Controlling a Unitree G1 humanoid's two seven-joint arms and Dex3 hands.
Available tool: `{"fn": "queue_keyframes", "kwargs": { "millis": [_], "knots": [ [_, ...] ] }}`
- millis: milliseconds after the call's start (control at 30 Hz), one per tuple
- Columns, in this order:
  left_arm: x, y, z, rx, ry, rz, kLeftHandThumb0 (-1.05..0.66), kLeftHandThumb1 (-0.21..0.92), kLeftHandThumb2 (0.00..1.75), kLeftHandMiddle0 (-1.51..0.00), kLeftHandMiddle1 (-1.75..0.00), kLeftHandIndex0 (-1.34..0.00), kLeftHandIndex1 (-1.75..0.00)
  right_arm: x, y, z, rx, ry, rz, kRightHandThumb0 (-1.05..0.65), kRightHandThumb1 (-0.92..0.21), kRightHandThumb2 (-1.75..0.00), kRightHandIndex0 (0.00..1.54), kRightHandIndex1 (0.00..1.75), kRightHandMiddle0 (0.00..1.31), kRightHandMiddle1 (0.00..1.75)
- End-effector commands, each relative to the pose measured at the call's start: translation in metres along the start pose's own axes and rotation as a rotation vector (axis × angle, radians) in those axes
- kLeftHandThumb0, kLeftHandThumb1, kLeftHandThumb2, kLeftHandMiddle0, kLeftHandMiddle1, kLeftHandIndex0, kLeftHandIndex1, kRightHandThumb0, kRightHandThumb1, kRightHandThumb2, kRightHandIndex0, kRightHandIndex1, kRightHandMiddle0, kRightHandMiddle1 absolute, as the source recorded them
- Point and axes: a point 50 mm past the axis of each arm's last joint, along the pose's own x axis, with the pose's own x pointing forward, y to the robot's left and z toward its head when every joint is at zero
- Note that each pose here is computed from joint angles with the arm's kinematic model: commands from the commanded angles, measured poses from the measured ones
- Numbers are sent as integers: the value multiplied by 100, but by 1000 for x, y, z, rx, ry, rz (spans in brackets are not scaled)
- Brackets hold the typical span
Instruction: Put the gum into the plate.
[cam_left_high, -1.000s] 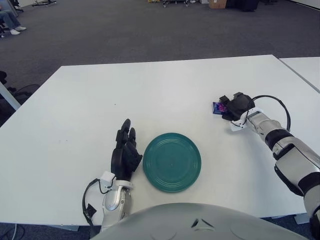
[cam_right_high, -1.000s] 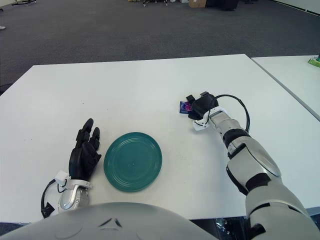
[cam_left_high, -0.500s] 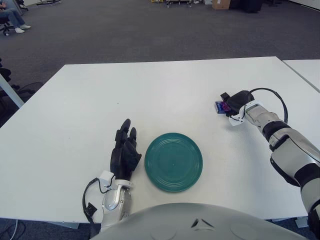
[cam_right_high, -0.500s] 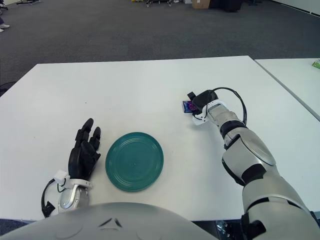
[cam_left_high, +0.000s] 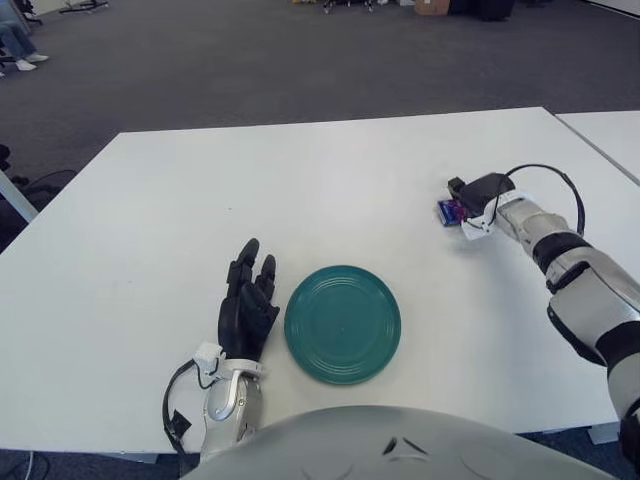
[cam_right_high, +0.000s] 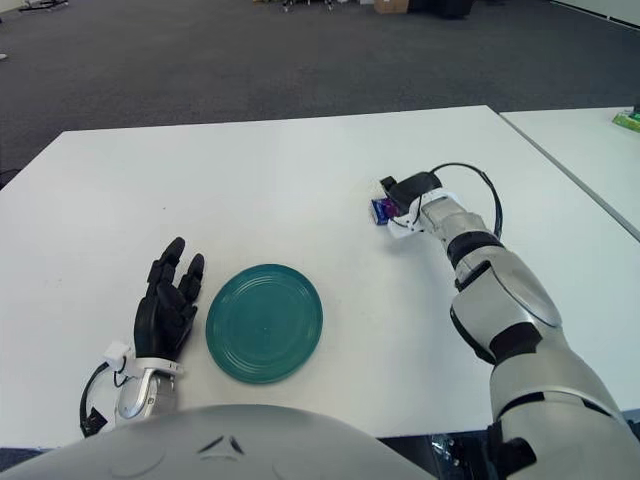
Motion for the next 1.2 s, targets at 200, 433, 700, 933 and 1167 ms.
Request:
{"fn": "queue_keyframes", "kwargs": {
  "millis": [200, 433, 700, 933, 1167],
  "knots": [
    [-3, 4, -6, -31, 41, 18, -105, 92, 96, -43, -3, 0, -69, -13, -106, 17, 220, -147, -397, -44, -45, -115, 90, 175, 51, 175],
    [-4, 7, -7, -77, 47, 31, -105, 92, 95, -47, -4, -1, -73, -36, -127, 26, 230, -225, -437, -47, -34, -129, 93, 175, 59, 175],
    [-6, 8, -8, -119, 51, 29, -105, 92, 94, -47, -3, -5, -77, -56, -130, 56, 202, -347, -400, -50, -25, -139, 101, 175, 66, 175],
    [-6, 8, -8, -103, 50, 50, -105, 92, 94, -46, -2, -5, -78, -70, -125, 87, 207, -440, -307, -51, -23, -142, 104, 175, 68, 175],
    [-6, 7, -8, -78, 45, 70, -105, 92, 94, -40, 0, -4, -78, -86, -119, 112, 237, -555, -208, -51, -21, -144, 107, 175, 69, 175]
  ]
}}
